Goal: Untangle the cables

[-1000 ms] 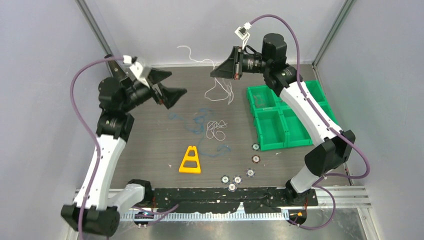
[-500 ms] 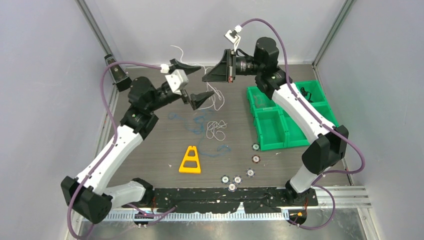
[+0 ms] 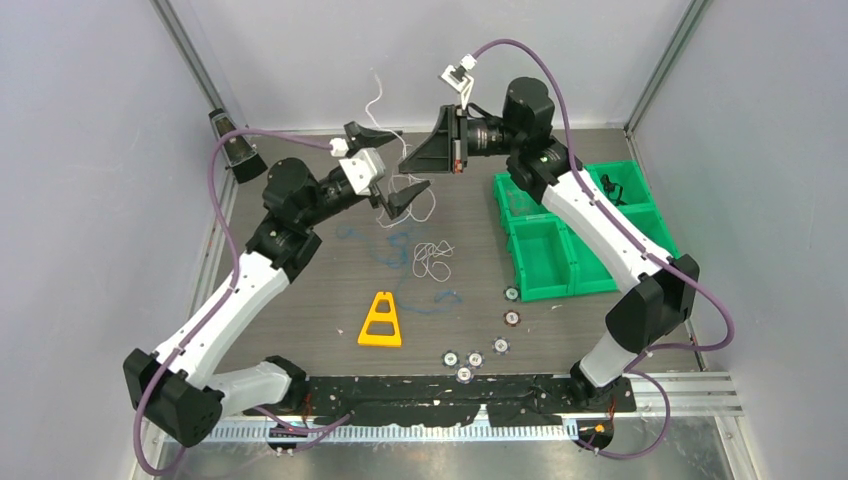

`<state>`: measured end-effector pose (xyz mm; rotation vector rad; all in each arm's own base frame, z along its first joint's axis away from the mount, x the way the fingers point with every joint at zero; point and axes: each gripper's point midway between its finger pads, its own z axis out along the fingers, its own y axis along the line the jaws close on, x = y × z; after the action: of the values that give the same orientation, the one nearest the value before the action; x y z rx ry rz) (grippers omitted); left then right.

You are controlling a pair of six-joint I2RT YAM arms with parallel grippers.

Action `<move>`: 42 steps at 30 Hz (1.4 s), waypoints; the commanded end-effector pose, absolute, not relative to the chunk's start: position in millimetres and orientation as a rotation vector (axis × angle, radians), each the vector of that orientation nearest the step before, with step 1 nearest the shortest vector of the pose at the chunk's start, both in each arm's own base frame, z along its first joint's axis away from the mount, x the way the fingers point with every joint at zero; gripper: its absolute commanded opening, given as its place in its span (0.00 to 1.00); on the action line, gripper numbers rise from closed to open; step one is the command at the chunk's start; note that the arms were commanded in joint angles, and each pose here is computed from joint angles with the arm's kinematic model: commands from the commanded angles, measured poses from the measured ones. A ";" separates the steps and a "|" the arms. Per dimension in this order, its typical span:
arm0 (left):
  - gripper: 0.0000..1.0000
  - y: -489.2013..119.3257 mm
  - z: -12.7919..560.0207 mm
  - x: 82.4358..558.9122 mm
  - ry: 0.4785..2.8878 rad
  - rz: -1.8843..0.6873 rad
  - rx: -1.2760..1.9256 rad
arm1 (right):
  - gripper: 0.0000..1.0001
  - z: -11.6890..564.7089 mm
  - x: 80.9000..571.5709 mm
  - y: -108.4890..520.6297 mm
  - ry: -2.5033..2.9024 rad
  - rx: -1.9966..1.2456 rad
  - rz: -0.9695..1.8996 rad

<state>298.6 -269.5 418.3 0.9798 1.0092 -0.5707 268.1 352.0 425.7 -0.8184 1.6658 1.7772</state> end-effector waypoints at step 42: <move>1.00 -278.4 462.0 241.7 0.649 -0.356 1.046 | 0.05 445.6 261.7 336.2 1.595 -0.816 1.728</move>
<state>276.0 -282.3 429.0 1.0333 0.8107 -0.3188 276.3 341.4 419.8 -0.7507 1.6952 1.7453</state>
